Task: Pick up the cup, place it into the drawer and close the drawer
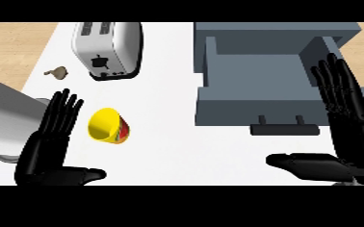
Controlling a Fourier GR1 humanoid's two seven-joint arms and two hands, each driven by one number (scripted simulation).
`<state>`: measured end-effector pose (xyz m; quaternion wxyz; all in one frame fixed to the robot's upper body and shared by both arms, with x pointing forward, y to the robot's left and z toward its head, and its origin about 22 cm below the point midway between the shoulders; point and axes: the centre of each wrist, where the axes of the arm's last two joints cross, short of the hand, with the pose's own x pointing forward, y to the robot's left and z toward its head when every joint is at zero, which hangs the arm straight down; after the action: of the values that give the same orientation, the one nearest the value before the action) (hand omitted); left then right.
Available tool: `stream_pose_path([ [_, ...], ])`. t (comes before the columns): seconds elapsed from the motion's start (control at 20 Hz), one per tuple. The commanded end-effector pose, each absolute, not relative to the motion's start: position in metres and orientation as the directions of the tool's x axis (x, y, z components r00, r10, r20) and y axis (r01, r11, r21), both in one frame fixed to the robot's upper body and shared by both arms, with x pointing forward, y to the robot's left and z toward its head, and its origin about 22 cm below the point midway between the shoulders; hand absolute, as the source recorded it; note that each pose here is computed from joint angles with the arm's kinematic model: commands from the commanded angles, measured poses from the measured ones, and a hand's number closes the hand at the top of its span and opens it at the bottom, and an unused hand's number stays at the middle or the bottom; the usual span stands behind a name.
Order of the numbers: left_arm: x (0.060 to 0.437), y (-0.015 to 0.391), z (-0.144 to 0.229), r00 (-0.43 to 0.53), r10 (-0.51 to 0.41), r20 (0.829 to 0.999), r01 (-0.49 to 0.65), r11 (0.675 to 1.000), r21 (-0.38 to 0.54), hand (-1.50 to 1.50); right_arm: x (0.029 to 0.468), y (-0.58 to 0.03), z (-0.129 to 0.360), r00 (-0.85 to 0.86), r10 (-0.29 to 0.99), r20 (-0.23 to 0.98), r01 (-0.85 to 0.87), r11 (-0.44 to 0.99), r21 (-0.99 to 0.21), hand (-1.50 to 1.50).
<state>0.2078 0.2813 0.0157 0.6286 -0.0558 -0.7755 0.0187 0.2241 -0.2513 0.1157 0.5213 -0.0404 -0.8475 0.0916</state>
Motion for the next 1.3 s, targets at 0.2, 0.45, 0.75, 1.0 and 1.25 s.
stream_pose_path([
  [0.2, 0.207, 0.301, -0.055, -0.131, 0.019, 0.991, -0.001, 1.000, -0.019, -1.50, 0.237, -0.262, 0.126, -0.459, 0.158, 0.874, -0.032, 0.981, -0.194, -1.50],
  [0.45, 0.233, 0.327, -0.067, -0.090, 0.019, 0.996, -0.055, 0.998, -0.024, -1.50, 0.237, -0.250, 0.108, -0.448, 0.157, 0.880, -0.042, 0.980, -0.195, -1.50],
  [0.75, 0.210, 0.321, -0.115, -0.080, 0.068, 0.994, -0.048, 0.996, -0.072, -1.50, 0.240, -0.273, 0.128, -0.457, 0.161, 0.875, -0.034, 0.980, -0.198, -1.50],
  [1.0, 0.219, 0.337, -0.139, -0.113, 0.057, 0.992, -0.059, 0.996, -0.064, -1.50, 0.230, -0.267, 0.106, -0.443, 0.162, 0.882, -0.056, 0.977, -0.208, -1.50],
  [1.25, 0.234, 0.353, -0.139, -0.139, 0.070, 0.988, -0.062, 0.995, -0.079, -1.50, 0.229, -0.257, 0.123, -0.454, 0.152, 0.878, -0.060, 0.978, -0.200, -1.50],
])
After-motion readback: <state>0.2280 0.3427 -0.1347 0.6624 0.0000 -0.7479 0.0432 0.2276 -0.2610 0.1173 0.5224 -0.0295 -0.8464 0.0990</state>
